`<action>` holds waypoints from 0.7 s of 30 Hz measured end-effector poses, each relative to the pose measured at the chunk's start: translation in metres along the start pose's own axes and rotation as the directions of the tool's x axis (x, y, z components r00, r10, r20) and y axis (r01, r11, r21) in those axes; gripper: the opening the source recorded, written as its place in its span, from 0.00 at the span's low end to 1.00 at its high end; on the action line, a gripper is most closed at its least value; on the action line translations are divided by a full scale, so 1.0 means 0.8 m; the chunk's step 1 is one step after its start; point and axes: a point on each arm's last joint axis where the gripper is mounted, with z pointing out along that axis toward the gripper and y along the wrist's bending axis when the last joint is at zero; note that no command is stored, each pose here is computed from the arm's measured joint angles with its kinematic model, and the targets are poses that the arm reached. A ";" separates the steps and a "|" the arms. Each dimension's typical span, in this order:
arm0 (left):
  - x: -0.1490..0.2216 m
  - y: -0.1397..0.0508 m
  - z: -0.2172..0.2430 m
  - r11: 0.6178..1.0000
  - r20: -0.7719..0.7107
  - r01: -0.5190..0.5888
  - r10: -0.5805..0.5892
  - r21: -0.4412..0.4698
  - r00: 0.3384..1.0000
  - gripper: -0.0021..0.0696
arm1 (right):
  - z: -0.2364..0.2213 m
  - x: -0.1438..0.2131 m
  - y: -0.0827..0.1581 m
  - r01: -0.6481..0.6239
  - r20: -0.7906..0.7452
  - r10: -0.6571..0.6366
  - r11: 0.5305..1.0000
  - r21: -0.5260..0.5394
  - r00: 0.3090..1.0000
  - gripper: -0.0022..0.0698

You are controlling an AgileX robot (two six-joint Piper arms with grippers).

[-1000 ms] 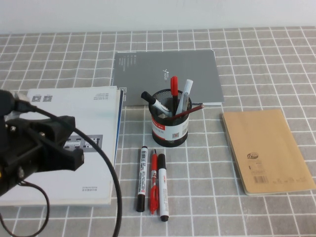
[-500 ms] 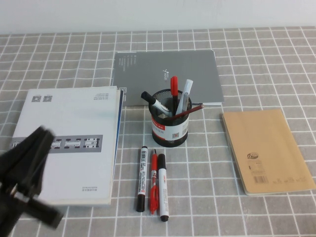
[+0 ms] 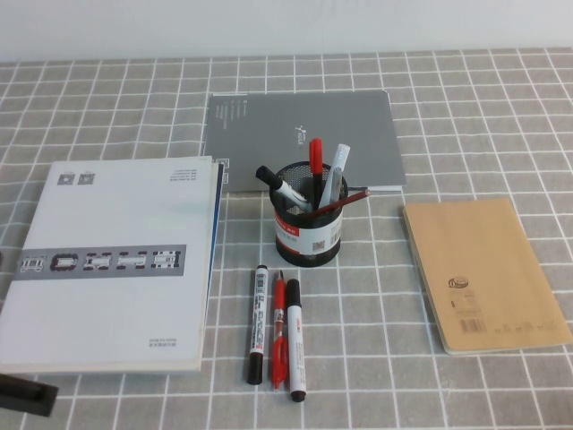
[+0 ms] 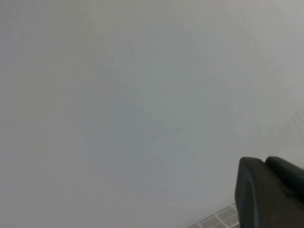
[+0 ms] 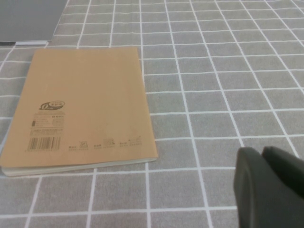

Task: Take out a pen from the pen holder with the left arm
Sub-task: 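Take a marker out of the pen holder and lay it on the table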

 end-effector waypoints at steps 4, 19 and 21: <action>0.003 0.009 -0.002 0.995 -0.034 -0.077 0.075 -0.059 0.997 0.02 | 0.000 0.000 0.000 0.000 0.000 0.000 1.000 0.000 1.000 0.01; 0.015 0.026 -0.044 0.952 -0.206 0.150 -0.208 -0.265 0.956 0.02 | 0.000 0.000 0.000 0.000 0.000 0.000 1.000 0.000 1.000 0.01; 0.022 0.023 -0.050 0.925 -0.252 0.245 -0.321 -0.292 0.913 0.02 | 0.000 0.000 0.000 0.000 0.000 0.000 1.000 0.000 1.000 0.01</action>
